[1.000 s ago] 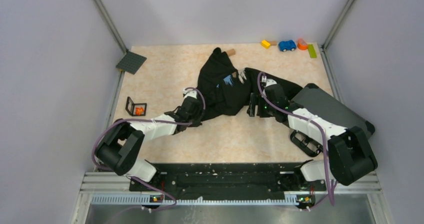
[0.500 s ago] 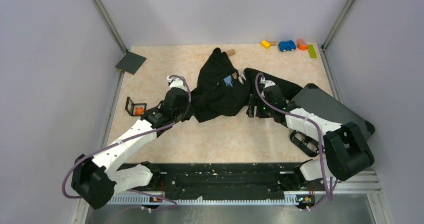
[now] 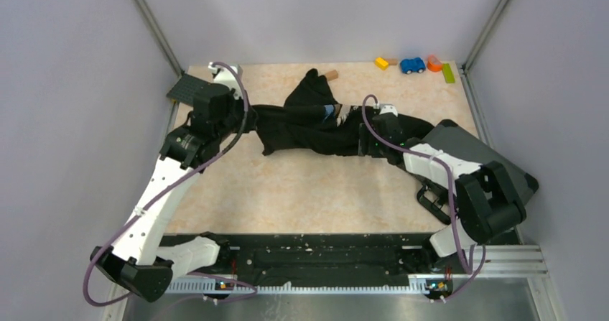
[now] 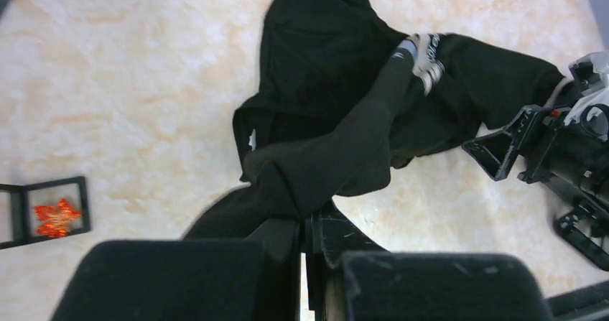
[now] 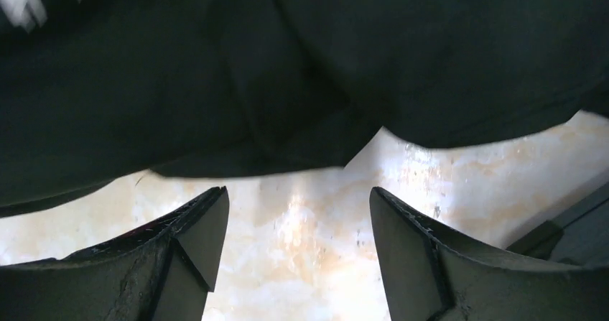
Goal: Pin the brooch onto the clothing
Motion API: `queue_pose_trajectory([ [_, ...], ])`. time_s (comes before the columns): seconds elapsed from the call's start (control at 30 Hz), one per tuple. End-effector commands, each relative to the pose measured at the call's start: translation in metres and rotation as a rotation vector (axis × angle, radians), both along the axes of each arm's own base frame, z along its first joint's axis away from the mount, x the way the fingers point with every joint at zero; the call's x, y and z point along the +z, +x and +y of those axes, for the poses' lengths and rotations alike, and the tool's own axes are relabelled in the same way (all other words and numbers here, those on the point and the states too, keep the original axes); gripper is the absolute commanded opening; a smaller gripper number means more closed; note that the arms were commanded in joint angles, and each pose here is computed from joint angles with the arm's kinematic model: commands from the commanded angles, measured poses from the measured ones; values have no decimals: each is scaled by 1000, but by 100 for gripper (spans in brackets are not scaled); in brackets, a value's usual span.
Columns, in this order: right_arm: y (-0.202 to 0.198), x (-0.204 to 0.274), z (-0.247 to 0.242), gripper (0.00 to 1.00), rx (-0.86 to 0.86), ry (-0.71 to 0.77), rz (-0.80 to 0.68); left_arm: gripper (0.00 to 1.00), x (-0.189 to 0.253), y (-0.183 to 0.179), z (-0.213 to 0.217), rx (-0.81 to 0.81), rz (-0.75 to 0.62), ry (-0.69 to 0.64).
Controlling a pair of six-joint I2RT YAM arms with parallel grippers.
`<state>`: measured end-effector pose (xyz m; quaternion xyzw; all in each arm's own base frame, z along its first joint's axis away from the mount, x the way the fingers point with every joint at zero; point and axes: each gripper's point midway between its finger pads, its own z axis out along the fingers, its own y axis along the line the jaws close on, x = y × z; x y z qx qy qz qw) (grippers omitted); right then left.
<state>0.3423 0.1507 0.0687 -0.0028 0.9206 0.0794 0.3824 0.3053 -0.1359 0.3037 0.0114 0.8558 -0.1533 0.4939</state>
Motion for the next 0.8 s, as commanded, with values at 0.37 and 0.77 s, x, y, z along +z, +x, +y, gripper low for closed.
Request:
queue_pose_trajectory([
  [0.37, 39, -21, 41, 57, 102, 44, 20, 0, -36, 15, 67, 152, -108, 146],
  [0.77, 14, 115, 11, 0, 70, 38, -210, 0, -37, 7, 106, 333, -128, 230],
])
